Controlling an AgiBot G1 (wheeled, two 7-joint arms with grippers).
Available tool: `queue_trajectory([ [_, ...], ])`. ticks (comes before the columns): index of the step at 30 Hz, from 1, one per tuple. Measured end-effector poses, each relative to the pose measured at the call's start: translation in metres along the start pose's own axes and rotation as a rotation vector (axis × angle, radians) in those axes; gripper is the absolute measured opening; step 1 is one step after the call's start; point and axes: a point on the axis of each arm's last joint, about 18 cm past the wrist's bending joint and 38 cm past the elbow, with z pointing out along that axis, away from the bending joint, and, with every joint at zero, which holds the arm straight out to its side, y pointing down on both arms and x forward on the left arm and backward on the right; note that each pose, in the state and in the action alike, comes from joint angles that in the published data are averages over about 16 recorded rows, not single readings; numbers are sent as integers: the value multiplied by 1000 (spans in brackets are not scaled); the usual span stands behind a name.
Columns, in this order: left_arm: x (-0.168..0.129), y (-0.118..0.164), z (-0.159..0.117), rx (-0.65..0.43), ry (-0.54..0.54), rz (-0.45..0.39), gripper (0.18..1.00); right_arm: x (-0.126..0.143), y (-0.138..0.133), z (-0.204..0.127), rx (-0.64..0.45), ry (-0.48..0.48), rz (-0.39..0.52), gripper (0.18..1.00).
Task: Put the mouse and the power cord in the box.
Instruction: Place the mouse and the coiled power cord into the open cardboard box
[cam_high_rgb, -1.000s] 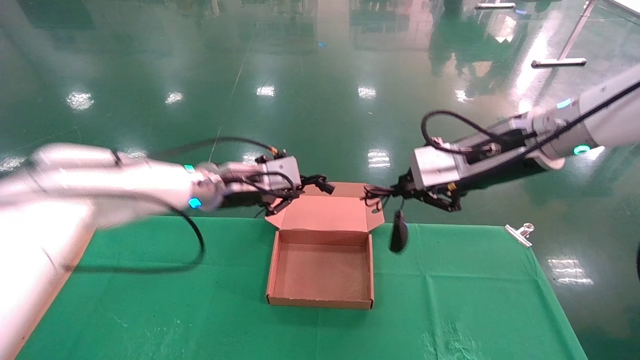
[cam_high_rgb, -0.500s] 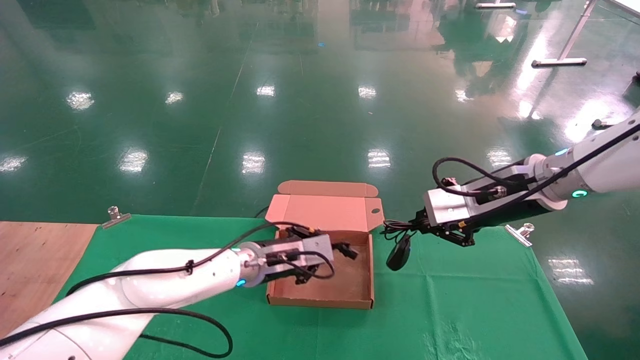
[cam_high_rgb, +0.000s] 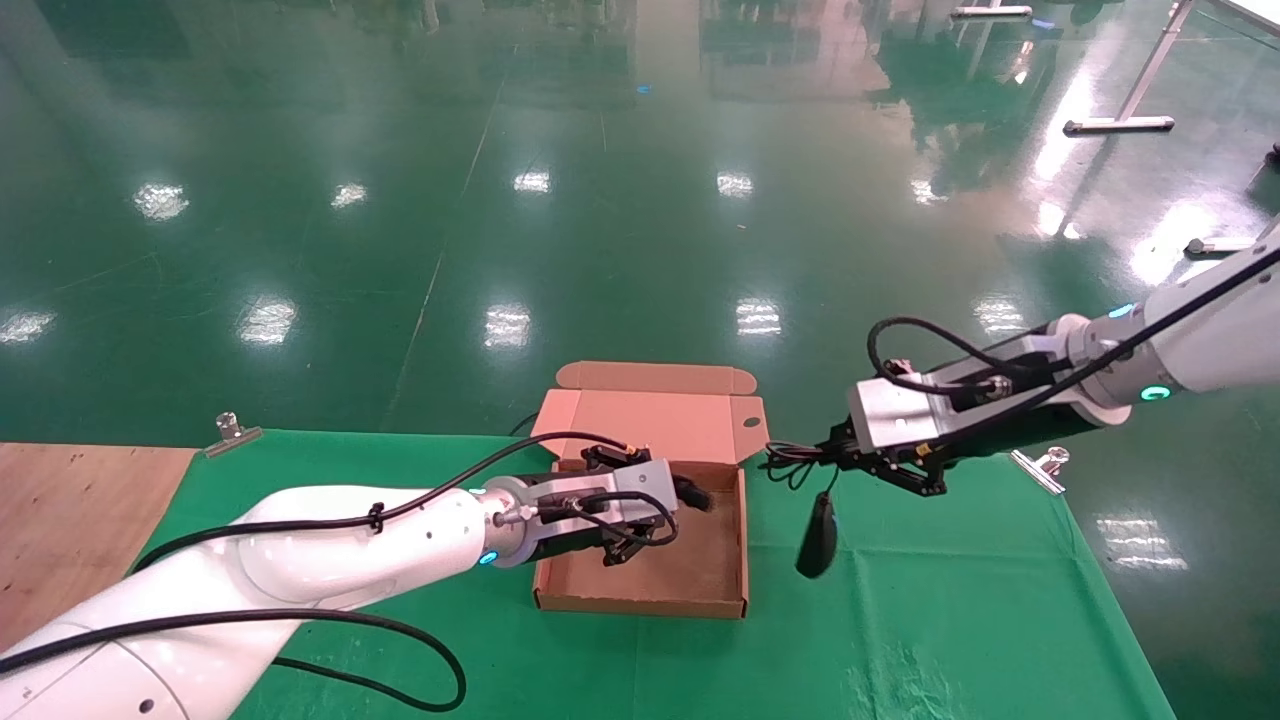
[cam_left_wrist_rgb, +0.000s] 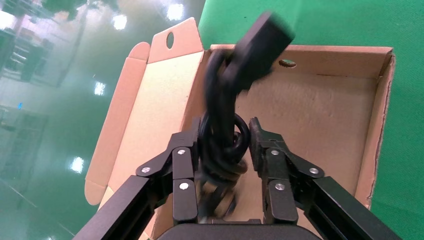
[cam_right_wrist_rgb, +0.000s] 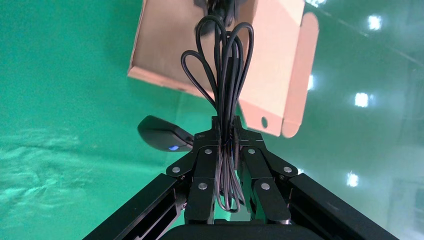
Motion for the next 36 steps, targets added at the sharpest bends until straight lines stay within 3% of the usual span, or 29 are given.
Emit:
queue_trajectory([
  [9,-22,20,-32,43,24,-88,496,18,-29,6,43,5,-39,218],
  [14,-39,44,-80,129,49,-165,597,29,-55,19,72,2,-74,218],
  [20,-56,74,-156,250,46,-203,727,35,-88,41,105,-6,-119,218],
  [28,-62,113,-234,324,-9,-225,872,24,-124,85,117,-9,-160,218],
  [36,-57,132,-262,342,-35,-243,965,0,-139,139,81,46,-159,218],
])
